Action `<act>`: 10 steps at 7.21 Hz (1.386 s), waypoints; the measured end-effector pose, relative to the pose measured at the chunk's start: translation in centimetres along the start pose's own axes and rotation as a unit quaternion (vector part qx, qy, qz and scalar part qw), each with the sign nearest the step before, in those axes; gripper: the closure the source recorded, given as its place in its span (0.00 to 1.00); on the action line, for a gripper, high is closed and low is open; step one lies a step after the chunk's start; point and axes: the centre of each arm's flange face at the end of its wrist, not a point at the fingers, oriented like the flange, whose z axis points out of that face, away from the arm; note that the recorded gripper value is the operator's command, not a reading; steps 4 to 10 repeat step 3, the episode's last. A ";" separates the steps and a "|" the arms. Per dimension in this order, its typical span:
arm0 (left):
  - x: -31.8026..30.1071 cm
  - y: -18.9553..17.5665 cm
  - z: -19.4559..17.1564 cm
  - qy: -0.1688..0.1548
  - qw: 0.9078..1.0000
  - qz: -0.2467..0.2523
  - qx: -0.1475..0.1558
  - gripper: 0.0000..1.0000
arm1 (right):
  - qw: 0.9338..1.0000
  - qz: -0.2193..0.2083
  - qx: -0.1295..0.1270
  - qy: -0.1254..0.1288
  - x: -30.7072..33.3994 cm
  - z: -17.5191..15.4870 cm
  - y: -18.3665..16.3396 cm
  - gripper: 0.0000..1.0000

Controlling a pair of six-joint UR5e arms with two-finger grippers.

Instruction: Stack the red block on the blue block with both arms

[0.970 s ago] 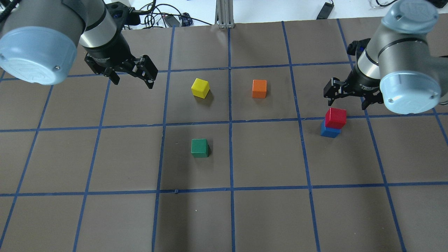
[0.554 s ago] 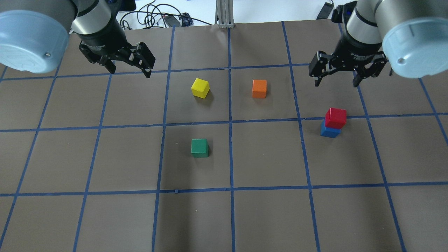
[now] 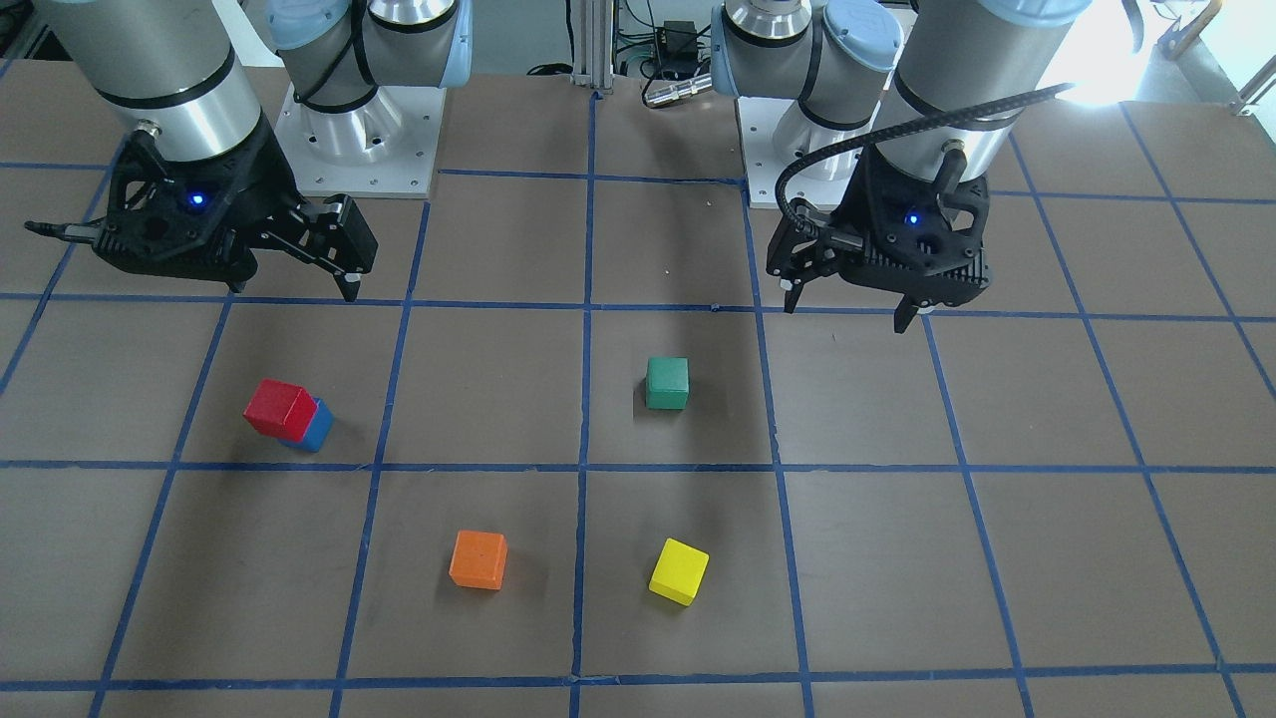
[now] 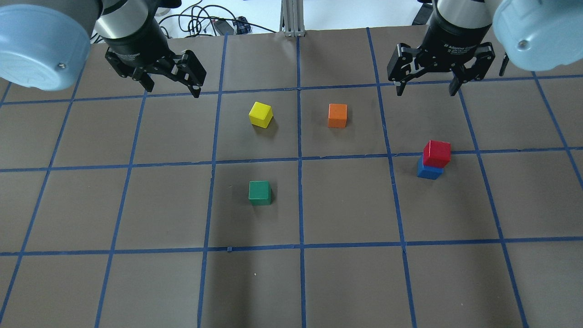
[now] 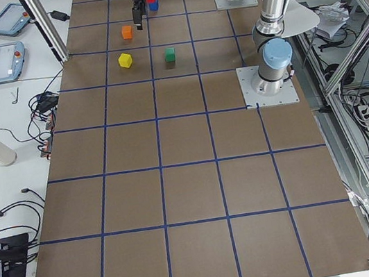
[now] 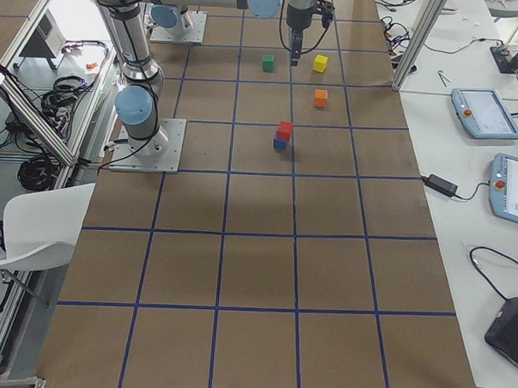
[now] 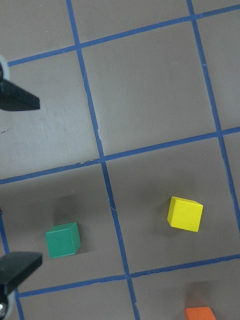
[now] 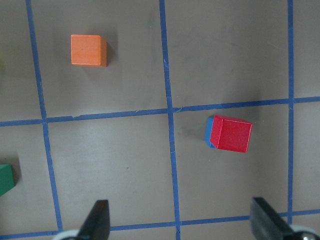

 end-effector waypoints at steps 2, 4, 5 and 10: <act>0.2 -0.1 -0.3 -0.003 1.000 -0.002 0.006 0.00 | 1.000 -0.003 -0.005 -0.001 -3.1 0.5 1.1 0.00; 0.3 -0.1 -0.3 -0.003 1.000 -0.002 0.007 0.00 | 1.000 -0.006 -0.007 0.001 -4.1 0.7 1.4 0.00; 0.3 -0.1 -0.3 -0.003 1.000 -0.002 0.007 0.00 | 1.000 -0.006 -0.007 0.001 -4.1 0.7 1.4 0.00; 0.3 -0.1 -0.3 -0.003 1.000 -0.002 0.007 0.00 | 1.000 -0.006 -0.007 0.001 -4.1 0.7 1.4 0.00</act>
